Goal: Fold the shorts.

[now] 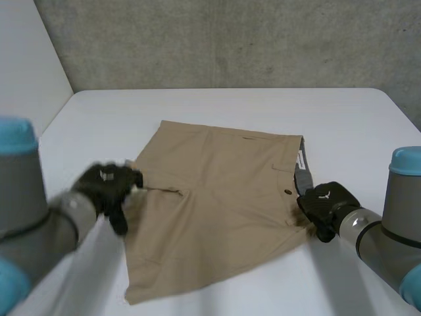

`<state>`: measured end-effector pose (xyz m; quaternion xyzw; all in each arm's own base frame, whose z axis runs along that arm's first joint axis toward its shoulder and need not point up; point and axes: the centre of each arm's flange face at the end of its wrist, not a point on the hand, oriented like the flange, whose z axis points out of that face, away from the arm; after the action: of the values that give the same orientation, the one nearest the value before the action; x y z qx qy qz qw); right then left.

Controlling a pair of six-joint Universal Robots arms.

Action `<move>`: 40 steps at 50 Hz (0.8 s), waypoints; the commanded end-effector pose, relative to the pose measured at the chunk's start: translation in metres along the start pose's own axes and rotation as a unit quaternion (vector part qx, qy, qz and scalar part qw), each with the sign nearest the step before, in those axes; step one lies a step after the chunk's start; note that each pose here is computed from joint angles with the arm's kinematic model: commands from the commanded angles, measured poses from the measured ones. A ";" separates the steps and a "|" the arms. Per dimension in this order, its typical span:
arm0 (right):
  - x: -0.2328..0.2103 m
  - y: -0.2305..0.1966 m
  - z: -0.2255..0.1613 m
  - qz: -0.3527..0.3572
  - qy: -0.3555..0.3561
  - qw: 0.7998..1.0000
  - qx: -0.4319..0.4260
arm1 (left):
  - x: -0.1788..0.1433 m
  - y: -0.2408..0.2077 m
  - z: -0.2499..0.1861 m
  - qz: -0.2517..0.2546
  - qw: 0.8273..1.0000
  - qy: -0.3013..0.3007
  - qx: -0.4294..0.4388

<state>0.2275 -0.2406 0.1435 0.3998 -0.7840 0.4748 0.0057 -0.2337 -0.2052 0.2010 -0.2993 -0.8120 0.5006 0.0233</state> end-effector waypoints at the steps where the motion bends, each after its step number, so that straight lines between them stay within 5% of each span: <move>1: 0.004 -0.007 0.002 0.059 0.005 0.998 0.012 | 0.040 0.048 -0.048 0.006 0.997 0.062 -0.049; 9: 0.004 -0.007 0.002 0.065 0.005 0.998 0.015 | 0.063 0.075 -0.065 0.005 0.993 0.098 -0.065; 40: 0.005 -0.006 0.000 0.062 0.015 0.998 0.020 | 0.064 0.082 -0.016 0.017 0.999 0.033 -0.022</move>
<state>0.2277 -0.2413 0.1477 0.3455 -0.8007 0.4888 -0.0241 -0.2419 -0.1320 0.1239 -0.3215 -0.8233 0.4657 0.0430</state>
